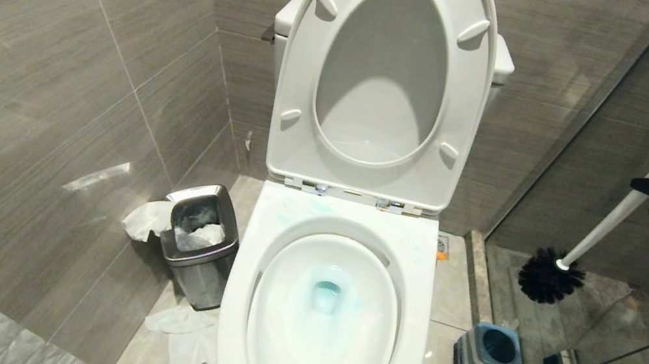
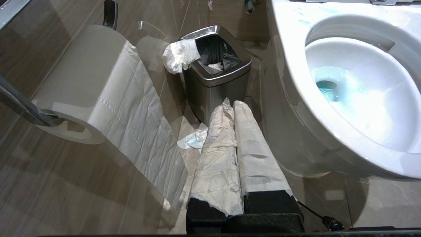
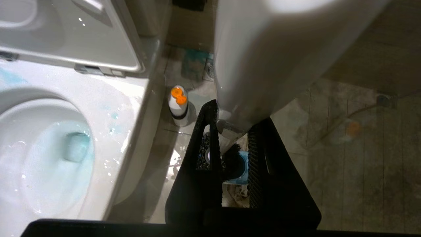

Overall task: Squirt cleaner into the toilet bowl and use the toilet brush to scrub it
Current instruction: Put the toilet brush back

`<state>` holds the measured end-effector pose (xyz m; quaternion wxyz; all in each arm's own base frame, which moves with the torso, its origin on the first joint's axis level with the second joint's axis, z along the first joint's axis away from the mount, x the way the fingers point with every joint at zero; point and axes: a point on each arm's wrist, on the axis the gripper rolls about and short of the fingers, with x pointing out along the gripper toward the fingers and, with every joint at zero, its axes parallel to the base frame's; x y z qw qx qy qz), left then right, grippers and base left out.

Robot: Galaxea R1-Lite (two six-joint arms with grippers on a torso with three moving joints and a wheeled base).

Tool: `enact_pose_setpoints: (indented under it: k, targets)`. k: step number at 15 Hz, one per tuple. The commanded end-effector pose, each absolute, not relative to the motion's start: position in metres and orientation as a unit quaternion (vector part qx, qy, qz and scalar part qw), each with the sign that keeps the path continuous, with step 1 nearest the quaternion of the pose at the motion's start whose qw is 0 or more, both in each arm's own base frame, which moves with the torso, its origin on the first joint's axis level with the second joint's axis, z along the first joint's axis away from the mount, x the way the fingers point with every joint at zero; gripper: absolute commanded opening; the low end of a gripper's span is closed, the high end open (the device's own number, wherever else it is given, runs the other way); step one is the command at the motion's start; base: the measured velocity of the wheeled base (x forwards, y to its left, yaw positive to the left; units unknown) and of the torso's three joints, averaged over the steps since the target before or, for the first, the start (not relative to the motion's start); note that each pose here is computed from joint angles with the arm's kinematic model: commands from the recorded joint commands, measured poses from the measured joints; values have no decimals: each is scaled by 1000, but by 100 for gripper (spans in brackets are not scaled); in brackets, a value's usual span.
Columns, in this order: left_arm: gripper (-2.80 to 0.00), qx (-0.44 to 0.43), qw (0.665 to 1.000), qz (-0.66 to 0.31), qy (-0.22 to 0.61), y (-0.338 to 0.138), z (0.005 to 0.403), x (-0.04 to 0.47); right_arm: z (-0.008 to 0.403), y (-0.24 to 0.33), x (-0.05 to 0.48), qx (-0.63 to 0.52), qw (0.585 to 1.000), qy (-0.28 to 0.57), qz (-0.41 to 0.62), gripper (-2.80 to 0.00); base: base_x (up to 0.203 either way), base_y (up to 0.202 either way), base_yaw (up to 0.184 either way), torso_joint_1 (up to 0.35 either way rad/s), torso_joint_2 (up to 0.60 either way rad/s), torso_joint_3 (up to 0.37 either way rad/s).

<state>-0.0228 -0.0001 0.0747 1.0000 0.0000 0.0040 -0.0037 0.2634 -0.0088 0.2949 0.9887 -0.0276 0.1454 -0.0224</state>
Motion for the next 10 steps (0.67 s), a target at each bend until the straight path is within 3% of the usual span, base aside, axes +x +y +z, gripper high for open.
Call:
enact_pose_setpoints:
  k: [1,10]
  targets:
    - [-280,0,1000,-4,5,0,74,-23,268,-14,264,-32,986,159,-28,-280,0,0,0,0,0,0]
    - [-280,0,1000,-4,5,0,74,-23,180,-33,281,-26,984,167,-57,-280,0,0,0,0,0,0]
